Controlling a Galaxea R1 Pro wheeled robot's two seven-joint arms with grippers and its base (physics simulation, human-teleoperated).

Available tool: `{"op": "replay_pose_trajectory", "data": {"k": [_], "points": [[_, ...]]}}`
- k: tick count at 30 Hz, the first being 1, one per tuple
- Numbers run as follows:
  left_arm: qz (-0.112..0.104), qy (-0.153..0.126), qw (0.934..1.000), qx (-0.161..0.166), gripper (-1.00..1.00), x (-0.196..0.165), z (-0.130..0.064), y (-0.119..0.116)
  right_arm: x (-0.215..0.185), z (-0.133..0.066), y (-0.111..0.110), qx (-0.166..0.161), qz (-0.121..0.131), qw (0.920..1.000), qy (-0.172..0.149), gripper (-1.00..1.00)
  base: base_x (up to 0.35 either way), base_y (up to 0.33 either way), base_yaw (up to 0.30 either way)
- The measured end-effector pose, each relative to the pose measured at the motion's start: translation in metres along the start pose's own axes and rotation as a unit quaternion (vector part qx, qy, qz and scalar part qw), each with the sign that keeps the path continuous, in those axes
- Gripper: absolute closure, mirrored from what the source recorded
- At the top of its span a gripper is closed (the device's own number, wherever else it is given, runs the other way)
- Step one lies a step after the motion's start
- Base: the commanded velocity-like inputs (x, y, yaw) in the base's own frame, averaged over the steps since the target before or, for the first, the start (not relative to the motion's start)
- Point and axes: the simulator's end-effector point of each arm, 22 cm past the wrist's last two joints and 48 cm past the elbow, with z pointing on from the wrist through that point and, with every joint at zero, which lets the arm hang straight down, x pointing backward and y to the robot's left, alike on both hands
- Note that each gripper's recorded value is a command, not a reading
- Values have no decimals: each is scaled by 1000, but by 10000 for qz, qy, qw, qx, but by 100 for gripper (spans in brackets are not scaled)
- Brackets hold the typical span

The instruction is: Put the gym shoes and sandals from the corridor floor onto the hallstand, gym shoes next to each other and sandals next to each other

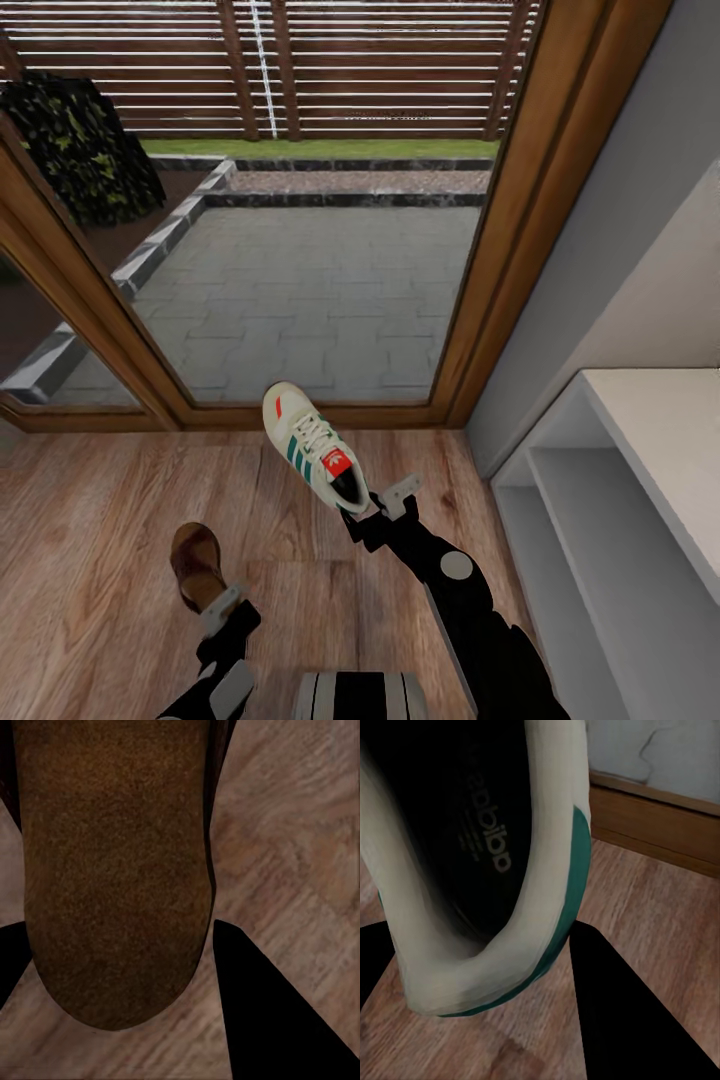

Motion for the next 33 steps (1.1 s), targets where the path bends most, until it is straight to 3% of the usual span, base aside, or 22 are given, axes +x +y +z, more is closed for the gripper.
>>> {"op": "replay_pose_trajectory", "data": {"k": [4,13,16,20,26,30,33], "points": [[308,-153,9994,-23,100,-18,5,19,-2,-1,0,5,-13,10000,-18,100,0,0,0],[603,-305,9977,-62,100,-22,-5,51,-8,-5,1,16,-58,10000,-54,100,0,0,0],[1060,-482,9932,8,100,-30,-14,70,-3,-5,4,-4,-73,10000,25,100,0,0,0],[1405,-590,9883,-49,100,-36,-25,103,13,-5,9,-48,-67,9998,205,100,0,0,0],[1439,-692,9869,253,100,-40,-34,100,8,-8,11,-30,-185,9998,96,100,0,0,0],[1419,-783,9864,272,100,-51,-37,106,31,-6,15,-39,-228,9995,223,100,0,0,0],[1452,-880,9852,250,100,-64,-38,114,53,-4,6,292,-253,9990,234,100,0,0,0]]}}
